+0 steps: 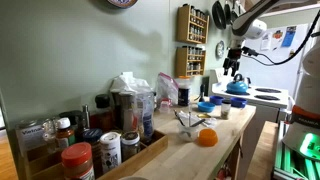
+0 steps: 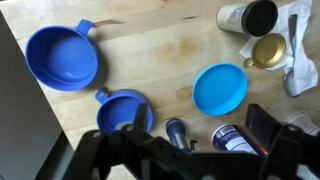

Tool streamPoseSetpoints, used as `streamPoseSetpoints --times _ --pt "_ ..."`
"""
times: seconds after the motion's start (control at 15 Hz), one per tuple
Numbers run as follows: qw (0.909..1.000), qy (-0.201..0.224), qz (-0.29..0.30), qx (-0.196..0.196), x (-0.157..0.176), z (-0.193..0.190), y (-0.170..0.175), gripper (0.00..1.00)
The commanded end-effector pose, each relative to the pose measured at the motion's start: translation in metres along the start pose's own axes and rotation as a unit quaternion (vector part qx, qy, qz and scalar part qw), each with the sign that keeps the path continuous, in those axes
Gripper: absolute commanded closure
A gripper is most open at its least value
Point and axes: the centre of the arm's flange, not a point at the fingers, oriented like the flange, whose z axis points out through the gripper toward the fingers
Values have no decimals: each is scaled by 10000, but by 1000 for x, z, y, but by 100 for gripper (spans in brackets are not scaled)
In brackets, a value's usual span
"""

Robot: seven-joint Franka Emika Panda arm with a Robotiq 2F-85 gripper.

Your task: Put the right blue measuring cup on the left blue measuring cup

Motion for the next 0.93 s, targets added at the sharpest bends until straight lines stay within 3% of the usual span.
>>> streamPoseSetpoints --times 0.0,0.27,0.4,0.53,0.87 --pt "10000 -1 0 0 0 0 0 0" --pt "10000 -2 0 0 0 0 0 0" --pt "9993 174 315 44 7 -3 13 0" --pt "9976 185 660 105 14 -3 46 0" --pt "9864 -188 1599 -324 -12 16 127 0"
